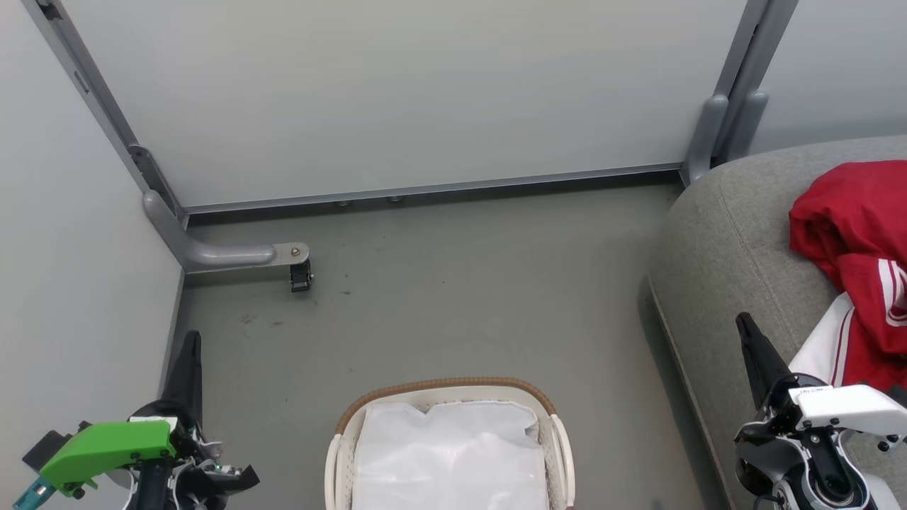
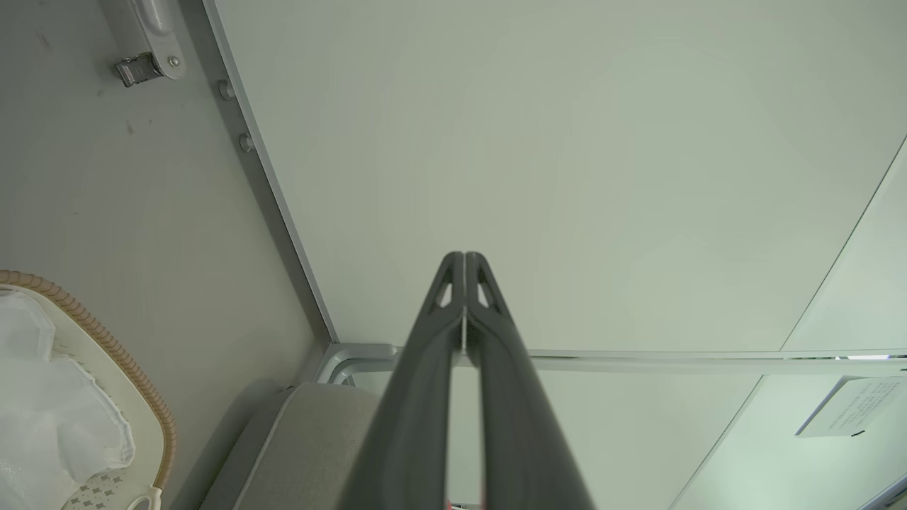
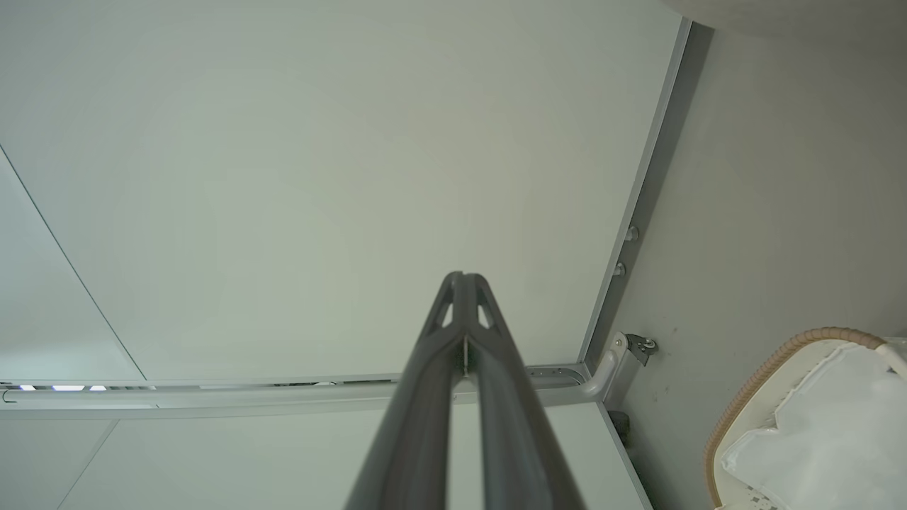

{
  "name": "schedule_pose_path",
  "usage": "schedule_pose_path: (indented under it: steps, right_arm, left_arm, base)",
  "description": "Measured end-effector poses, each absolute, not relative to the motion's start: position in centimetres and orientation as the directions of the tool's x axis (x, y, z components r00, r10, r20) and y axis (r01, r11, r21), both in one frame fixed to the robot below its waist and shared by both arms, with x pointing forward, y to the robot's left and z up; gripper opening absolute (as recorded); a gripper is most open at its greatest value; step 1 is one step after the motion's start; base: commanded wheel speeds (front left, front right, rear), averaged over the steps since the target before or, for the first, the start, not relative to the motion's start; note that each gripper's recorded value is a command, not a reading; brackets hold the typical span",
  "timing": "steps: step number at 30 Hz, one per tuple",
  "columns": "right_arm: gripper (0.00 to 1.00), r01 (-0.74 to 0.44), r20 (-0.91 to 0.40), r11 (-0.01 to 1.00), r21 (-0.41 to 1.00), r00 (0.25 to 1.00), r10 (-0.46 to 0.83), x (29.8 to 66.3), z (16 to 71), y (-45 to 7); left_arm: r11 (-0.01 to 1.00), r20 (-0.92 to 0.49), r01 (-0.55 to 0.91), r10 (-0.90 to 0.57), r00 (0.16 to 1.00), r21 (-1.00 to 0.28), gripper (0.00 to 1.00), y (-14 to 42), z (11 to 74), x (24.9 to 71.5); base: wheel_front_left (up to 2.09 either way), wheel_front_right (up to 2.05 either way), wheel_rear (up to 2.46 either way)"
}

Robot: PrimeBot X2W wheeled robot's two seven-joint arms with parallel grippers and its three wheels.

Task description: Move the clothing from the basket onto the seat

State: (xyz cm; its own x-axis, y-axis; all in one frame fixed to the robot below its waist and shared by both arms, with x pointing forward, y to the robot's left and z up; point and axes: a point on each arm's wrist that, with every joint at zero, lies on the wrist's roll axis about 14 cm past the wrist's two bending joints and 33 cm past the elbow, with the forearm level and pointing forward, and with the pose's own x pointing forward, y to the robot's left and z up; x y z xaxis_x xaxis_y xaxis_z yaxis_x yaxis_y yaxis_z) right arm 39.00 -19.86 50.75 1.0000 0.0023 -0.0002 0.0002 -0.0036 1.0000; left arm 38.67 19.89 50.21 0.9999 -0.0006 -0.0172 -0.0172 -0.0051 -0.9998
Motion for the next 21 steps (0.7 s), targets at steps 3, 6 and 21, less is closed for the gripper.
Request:
schedule_pose_path:
  steps: [3, 6, 21]
  right_arm:
    - [0.0, -0.001, 0.001, -0.006, 1.0, 1.0, 0.002, 39.0, 50.78, -19.87]
    - [0.0, -0.001, 0.001, -0.006, 1.0, 1.0, 0.002, 39.0, 50.77, -19.87]
    - [0.0, -0.001, 0.001, -0.005, 1.0, 1.0, 0.002, 39.0, 50.78, -19.88]
  left_arm:
    - [-0.006, -0.013, -0.013, -0.001, 1.0, -1.0, 0.0, 19.88, 50.34, 38.74]
    - [-0.006, -0.013, -0.013, -0.001, 1.0, -1.0, 0.0, 19.88, 50.34, 38.74]
    - [-0.006, -0.013, -0.013, -0.001, 1.0, -1.0, 0.0, 19.89, 50.35, 38.74]
  base:
    - [0.0, 0.0, 0.0]
    - [0.0, 0.0, 0.0]
    - [0.0, 0.0, 0.0]
